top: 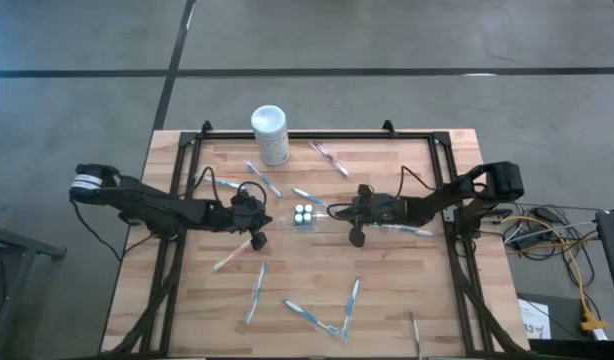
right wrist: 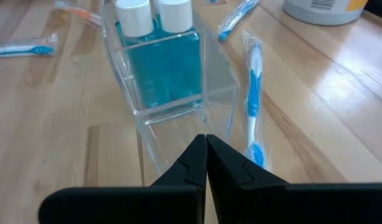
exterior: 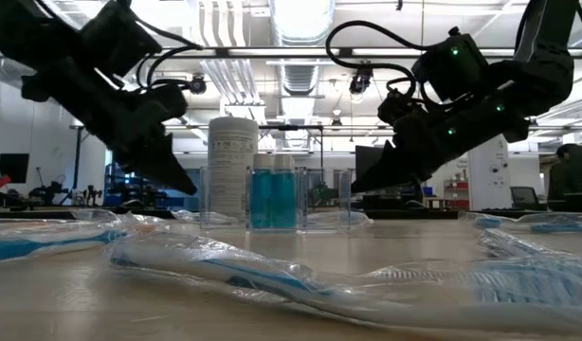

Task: Pick & Place toothbrushing station
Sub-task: Adjust the transparent organizer

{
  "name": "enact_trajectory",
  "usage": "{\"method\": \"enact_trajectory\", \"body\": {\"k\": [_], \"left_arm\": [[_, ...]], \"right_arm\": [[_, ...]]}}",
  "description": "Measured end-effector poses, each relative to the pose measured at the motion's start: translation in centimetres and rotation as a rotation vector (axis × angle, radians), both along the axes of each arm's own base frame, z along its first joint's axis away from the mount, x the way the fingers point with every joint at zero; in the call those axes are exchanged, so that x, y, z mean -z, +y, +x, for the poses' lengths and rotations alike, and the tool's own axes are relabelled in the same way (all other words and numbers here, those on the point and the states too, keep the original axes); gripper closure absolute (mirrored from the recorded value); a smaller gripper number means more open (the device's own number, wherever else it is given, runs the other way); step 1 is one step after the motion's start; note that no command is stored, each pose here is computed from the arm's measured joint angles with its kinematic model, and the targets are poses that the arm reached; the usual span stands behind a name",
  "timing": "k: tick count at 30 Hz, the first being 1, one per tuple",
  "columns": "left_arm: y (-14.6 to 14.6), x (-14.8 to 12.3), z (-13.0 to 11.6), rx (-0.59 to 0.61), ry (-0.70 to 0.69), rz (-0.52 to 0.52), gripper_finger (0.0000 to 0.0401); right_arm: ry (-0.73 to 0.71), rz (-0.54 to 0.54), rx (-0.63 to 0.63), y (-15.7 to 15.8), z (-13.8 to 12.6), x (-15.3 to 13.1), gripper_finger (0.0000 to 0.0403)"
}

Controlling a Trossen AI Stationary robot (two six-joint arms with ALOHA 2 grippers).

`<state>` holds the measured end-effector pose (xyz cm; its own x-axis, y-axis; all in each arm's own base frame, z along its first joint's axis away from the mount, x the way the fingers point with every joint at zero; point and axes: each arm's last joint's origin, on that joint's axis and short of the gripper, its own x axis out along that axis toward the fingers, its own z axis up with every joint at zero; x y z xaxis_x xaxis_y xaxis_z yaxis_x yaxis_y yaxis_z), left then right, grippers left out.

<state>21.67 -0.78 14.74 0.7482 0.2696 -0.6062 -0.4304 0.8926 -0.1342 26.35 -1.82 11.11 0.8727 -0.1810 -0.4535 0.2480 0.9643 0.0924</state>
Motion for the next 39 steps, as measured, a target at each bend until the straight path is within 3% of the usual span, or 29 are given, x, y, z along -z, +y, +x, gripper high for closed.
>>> {"method": "enact_trajectory", "body": {"k": [10, 19, 29, 39], "left_arm": [[0.5, 0.4, 2.5, -0.009, 0.066, 0.031, 0.0399], [0.8, 1.1, 3.4, -0.007, 0.117, 0.041, 0.0399], [0.9, 1.1, 3.3, 0.001, 0.127, 0.038, 0.0398], [0.9, -1.6, 1.3, 0.002, 0.2, 0.039, 0.0389]], "right_arm": [[-0.001, 0.007, -0.001, 0.1, 0.0, 0.0, 0.0394], [-0.001, 0.018, -0.016, 0.6, 0.0, 0.0, 0.0394], [-0.003, 0.013, -0.025, 0.7, -0.1, 0.0, 0.0394], [0.047, -0.002, -0.033, 0.7, -0.4, 0.3, 0.0394]]}}
